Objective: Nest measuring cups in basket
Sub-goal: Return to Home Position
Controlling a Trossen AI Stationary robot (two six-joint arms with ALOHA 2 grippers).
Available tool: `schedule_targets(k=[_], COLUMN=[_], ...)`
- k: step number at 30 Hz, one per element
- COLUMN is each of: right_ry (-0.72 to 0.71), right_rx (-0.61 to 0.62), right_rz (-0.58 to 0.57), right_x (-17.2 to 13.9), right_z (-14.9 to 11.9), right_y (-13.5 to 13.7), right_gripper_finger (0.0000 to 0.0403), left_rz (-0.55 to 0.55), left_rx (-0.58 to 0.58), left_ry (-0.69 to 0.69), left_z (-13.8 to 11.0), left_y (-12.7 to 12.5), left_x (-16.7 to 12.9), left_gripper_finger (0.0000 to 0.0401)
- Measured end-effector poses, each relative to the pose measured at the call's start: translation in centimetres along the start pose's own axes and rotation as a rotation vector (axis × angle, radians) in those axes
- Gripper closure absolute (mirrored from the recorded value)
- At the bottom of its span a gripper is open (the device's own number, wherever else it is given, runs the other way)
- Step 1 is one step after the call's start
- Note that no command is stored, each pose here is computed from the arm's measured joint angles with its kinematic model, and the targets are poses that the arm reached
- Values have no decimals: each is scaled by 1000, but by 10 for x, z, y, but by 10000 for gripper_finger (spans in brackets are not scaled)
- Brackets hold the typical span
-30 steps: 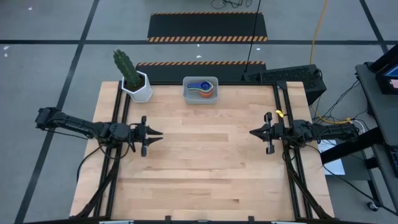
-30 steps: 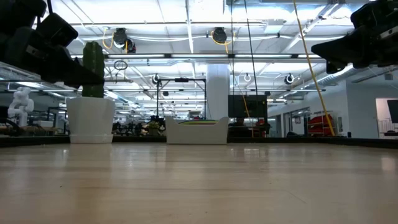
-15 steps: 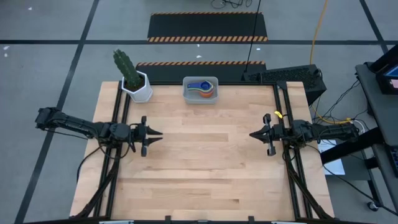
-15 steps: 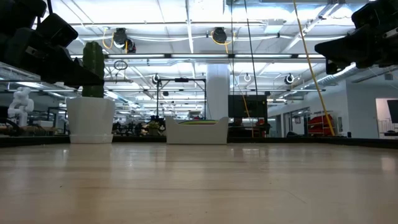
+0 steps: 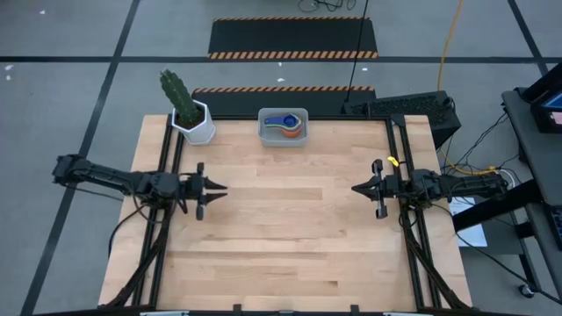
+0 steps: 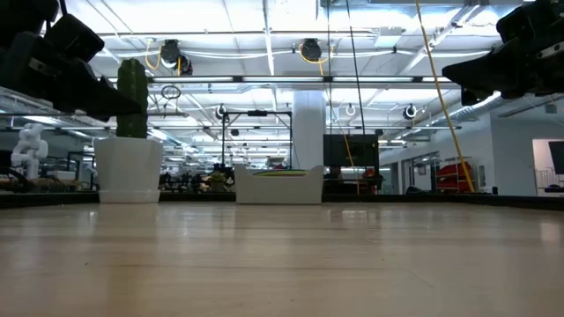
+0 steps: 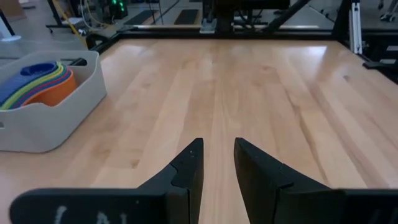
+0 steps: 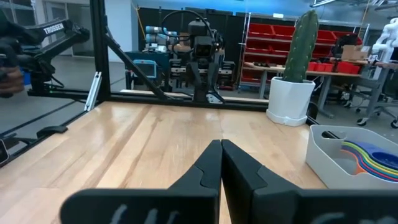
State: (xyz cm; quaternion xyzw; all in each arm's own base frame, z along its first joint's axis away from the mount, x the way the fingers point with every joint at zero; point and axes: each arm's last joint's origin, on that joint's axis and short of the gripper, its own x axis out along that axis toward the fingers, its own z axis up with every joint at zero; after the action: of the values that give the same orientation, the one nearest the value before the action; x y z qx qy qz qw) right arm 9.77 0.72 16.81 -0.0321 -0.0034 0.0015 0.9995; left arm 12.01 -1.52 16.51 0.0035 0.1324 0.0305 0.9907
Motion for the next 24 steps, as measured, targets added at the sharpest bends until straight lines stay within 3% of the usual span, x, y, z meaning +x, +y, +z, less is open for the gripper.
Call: schedule_targets(k=[7, 14, 24], right_ry=[0, -1, -1], right_rx=[0, 0, 0], right_rz=[-1, -2, -3], right_x=[0, 0, 0], right_z=[0, 0, 0], right_y=[0, 0, 0], right_gripper_finger=[403, 403, 403], left_rz=[-11, -33, -38], left_rx=[15, 10, 91], left_ry=[-22, -86, -201], left_z=[0, -16, -6], left_y=[1, 1, 2], left_x=[-6, -6, -9], left_gripper_finger=[309, 309, 309])
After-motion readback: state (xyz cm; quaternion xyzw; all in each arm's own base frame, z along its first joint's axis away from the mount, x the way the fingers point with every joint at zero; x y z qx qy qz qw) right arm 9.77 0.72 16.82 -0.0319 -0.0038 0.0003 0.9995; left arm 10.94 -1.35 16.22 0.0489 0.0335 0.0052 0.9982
